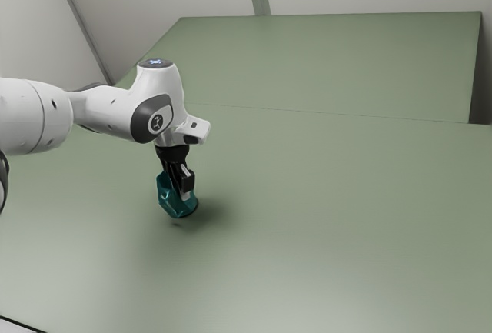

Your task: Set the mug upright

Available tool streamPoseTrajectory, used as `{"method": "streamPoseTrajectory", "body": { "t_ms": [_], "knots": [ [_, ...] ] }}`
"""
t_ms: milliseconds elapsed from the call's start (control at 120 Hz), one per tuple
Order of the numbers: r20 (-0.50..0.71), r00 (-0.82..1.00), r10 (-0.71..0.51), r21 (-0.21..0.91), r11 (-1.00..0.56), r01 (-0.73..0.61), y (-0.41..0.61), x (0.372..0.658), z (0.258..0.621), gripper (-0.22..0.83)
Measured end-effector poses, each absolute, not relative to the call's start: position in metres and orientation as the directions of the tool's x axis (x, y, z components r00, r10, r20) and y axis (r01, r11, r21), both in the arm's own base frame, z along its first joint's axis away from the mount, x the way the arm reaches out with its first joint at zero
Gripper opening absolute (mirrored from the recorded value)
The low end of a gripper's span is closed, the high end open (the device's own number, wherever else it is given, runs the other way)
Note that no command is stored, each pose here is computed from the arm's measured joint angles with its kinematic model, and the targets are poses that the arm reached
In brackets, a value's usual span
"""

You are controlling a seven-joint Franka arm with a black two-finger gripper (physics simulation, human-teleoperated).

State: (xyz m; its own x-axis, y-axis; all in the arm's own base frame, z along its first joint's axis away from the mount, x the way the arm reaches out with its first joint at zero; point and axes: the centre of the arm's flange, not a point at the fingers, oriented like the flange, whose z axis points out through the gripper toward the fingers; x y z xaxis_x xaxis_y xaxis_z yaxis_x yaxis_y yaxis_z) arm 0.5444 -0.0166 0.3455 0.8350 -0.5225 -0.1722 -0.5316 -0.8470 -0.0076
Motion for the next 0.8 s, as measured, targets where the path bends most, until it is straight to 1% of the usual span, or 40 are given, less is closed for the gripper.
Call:
{"method": "streamPoseTrajectory", "body": {
  "t_ms": [225, 542, 800],
  "knots": [
    [-0.149, 0.838, -0.524, -0.016, -0.846, -0.532, -0.018, 0.546, 0.36, 0.23],
    [-0.11, 0.845, -0.524, -0.018, -0.849, -0.528, -0.022, 0.547, 0.382, 0.26],
    [-0.072, 0.852, -0.519, -0.02, -0.853, -0.521, -0.027, 0.558, 0.421, 0.31]
  ]
}}
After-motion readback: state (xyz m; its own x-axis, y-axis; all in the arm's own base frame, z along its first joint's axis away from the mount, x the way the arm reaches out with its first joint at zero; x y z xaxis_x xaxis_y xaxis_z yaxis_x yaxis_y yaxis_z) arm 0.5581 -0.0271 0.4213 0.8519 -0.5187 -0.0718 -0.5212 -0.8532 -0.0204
